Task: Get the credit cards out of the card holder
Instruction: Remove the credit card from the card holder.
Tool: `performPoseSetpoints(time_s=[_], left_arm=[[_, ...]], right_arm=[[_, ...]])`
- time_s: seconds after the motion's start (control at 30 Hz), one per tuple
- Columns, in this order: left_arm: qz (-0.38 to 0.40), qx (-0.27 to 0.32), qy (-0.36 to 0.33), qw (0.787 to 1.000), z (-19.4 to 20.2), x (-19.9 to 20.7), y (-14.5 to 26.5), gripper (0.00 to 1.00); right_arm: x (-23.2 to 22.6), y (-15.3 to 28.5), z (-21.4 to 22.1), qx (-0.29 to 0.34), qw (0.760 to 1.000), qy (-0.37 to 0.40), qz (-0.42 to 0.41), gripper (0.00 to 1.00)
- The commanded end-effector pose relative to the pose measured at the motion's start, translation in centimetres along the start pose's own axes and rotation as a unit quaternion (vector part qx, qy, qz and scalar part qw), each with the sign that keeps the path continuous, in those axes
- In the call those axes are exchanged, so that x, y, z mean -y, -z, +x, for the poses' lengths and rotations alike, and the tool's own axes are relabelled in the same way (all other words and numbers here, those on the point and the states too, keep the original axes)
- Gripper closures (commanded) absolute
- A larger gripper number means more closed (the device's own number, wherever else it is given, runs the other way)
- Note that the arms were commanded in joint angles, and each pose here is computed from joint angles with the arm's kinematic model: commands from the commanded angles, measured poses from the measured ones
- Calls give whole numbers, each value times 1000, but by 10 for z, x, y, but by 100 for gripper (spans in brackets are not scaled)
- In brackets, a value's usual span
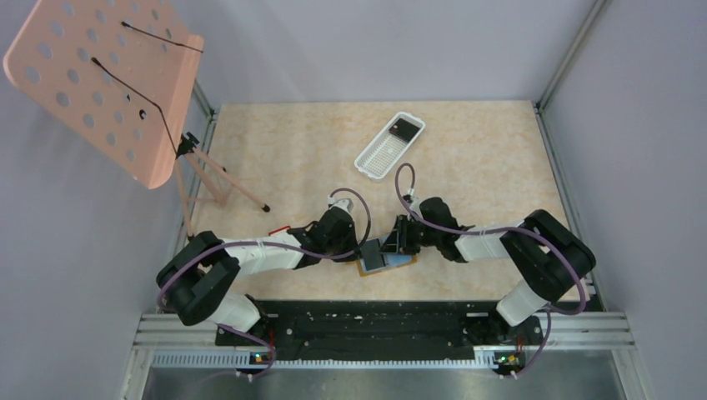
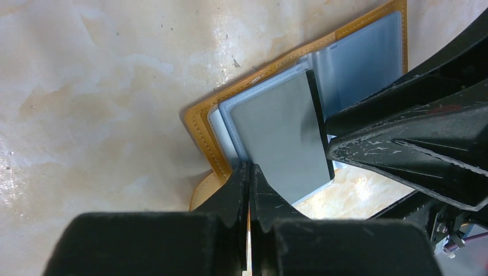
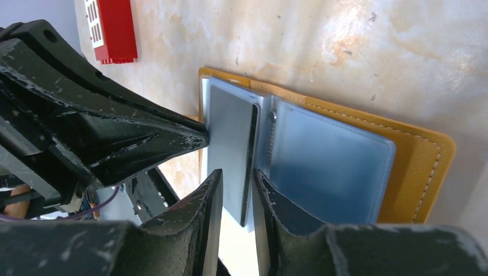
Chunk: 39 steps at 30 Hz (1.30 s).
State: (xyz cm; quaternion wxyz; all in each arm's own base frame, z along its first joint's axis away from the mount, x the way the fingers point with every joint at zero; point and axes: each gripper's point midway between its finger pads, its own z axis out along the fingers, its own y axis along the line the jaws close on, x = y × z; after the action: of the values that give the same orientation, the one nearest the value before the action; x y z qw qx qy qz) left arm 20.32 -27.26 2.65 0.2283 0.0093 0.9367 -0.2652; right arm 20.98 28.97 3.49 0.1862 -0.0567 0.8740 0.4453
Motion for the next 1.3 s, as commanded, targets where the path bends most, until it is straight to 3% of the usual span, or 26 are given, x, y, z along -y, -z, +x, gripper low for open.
performPoseSetpoints(time_s=[0.0, 0.47, 0.6, 1.27], left_arm=[[-16, -3, -3, 1000, 7, -12, -3, 100], [-18, -5, -3, 1000, 8, -13, -4, 100], [-20, -7, -4, 1000, 9, -14, -4, 100], [-66, -18, -21, 997, 18, -37, -1, 100]], right_arm=[[-20, -8, -14, 12, 999, 22, -32, 75], [-23, -11, -13, 8, 999, 23, -42, 83], [-23, -11, -12, 9, 999, 23, -43, 100], [-12, 10, -12, 8, 998, 8, -65, 100]])
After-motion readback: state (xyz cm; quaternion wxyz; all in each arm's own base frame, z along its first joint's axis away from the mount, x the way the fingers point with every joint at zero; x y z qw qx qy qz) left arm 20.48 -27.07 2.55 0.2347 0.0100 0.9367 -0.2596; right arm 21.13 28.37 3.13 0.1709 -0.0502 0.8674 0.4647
